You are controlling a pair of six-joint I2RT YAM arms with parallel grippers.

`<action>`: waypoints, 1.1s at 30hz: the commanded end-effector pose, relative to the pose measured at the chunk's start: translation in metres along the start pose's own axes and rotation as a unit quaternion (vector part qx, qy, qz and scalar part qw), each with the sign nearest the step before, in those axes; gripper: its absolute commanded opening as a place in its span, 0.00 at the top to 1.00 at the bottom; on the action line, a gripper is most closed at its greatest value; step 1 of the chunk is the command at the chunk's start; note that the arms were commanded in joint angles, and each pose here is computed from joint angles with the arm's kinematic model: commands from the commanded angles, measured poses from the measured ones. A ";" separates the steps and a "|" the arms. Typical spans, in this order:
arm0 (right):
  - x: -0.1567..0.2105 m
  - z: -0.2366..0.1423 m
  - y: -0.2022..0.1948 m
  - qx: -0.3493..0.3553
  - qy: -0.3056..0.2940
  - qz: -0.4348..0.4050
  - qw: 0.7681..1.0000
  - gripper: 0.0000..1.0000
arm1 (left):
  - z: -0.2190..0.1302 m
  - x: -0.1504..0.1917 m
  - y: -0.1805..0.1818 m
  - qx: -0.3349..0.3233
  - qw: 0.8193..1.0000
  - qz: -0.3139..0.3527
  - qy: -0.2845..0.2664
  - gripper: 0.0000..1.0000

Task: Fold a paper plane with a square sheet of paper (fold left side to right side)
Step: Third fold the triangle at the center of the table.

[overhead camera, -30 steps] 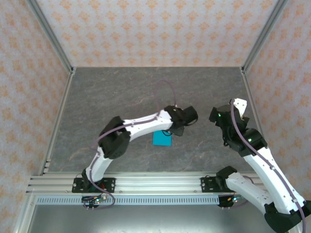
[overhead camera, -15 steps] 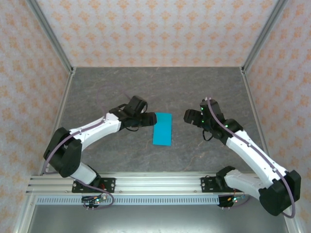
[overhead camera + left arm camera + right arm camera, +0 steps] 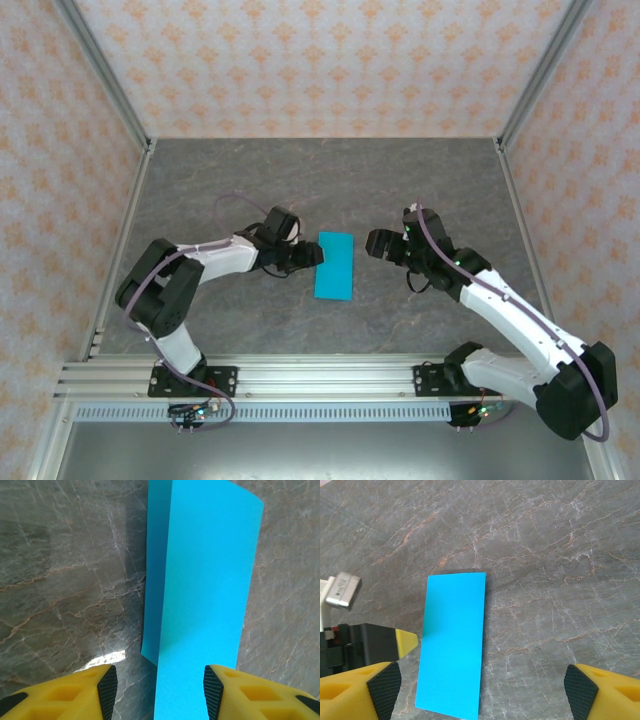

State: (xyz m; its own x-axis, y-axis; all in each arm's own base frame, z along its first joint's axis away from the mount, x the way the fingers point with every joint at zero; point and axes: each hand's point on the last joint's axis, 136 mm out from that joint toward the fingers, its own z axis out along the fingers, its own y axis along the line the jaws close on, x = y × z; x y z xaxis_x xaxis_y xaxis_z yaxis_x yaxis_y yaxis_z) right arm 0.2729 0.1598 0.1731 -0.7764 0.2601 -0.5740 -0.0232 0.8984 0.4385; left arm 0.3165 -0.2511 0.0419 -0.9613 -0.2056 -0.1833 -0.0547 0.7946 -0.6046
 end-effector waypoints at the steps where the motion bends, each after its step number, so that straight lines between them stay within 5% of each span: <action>1: -0.004 -0.005 0.003 -0.006 -0.014 -0.002 1.000 0.12 | 0.003 -0.007 -0.016 0.034 0.999 0.005 0.001 0.48; 24: 0.023 0.000 0.000 -0.015 0.013 -0.023 1.000 0.12 | 0.013 0.001 -0.014 0.044 0.999 0.000 0.025 0.73; 33: 0.070 0.019 0.011 -0.009 -0.001 -0.141 0.990 0.12 | 0.008 0.000 -0.019 0.046 0.999 -0.001 0.024 0.84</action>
State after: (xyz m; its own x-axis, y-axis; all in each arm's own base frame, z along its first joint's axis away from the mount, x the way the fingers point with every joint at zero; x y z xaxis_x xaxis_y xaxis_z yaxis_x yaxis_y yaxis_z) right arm 0.2256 0.1894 0.1263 -0.8013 0.0581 -0.5954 -0.1979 0.9135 0.3556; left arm 0.3139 -0.2649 0.0328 -0.9752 -0.1781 -0.1314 -0.0502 0.7564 -0.6522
